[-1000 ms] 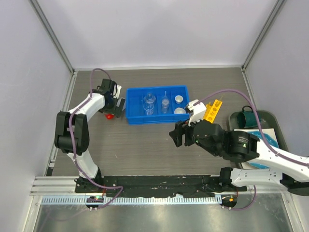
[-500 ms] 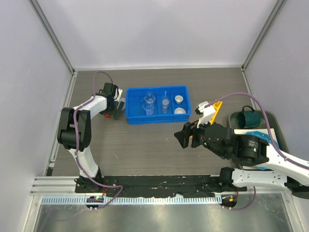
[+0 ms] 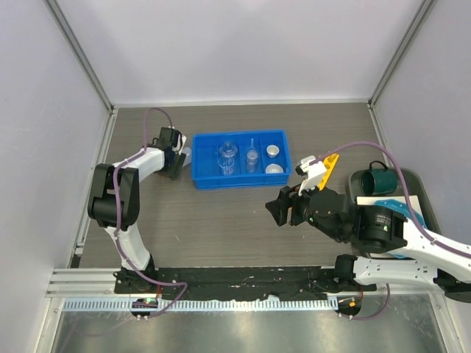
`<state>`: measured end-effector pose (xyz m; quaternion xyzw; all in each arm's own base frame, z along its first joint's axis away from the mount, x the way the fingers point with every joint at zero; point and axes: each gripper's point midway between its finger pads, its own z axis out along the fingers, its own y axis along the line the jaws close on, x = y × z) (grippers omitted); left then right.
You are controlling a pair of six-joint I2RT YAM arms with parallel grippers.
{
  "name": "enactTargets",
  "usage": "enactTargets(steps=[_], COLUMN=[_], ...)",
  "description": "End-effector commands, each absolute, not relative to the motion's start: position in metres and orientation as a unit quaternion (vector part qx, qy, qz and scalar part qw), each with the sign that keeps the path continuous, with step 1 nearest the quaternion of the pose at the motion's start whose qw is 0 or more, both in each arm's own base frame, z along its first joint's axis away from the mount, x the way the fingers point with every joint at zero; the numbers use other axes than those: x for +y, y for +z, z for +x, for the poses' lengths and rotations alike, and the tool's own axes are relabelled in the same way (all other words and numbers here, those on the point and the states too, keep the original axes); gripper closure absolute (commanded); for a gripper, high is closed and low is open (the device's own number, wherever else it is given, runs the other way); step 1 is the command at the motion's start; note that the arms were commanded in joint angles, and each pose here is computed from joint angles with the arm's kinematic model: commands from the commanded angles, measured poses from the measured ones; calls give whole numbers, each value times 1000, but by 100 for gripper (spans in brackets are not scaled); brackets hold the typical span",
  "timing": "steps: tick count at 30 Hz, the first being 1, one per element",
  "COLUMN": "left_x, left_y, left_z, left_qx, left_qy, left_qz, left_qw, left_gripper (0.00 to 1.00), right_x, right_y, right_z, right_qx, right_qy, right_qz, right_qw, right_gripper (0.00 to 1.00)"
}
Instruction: Organize the chemistry lab equipment
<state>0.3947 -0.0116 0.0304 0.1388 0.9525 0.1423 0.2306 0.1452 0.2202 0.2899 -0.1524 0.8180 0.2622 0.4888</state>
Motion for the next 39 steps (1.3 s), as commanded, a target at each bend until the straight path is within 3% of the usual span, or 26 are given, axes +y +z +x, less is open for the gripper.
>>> enactTargets(steps=[1,11,15,25,29,30,33,39], left_x=[-7,-13,-18,-25,-27,-27,-31,-46], left_y=[45,35,29,22,31,34,48,81], left_z=[406,406,405,400,402,404,410,431], left_qx=[942,946,949,950,948,947,945,944], left_qy=[165,162,152,147,146,145,138,104], left_qz=[130,144,148,153,144,142,135,113], left_qw=[262,242,233,227,242,247,266,293], left_gripper=[34,43,79,82,70,53,31,21], right_x=[226,228,227,231,234,236,238,241], right_y=[304,303,304,304,300,300,297,291], right_z=[145,145,144,142,142,142,143,144], right_qx=[807,806,806,806,809,808,810,812], right_qy=[288,290,292,300,299,300,297,290], right_qz=[-138,-139,-139,-140,-144,-144,-147,-152], right_qw=[497,496,496,490,486,485,484,484], right_gripper=[37,41,43,44,44,44,42,40])
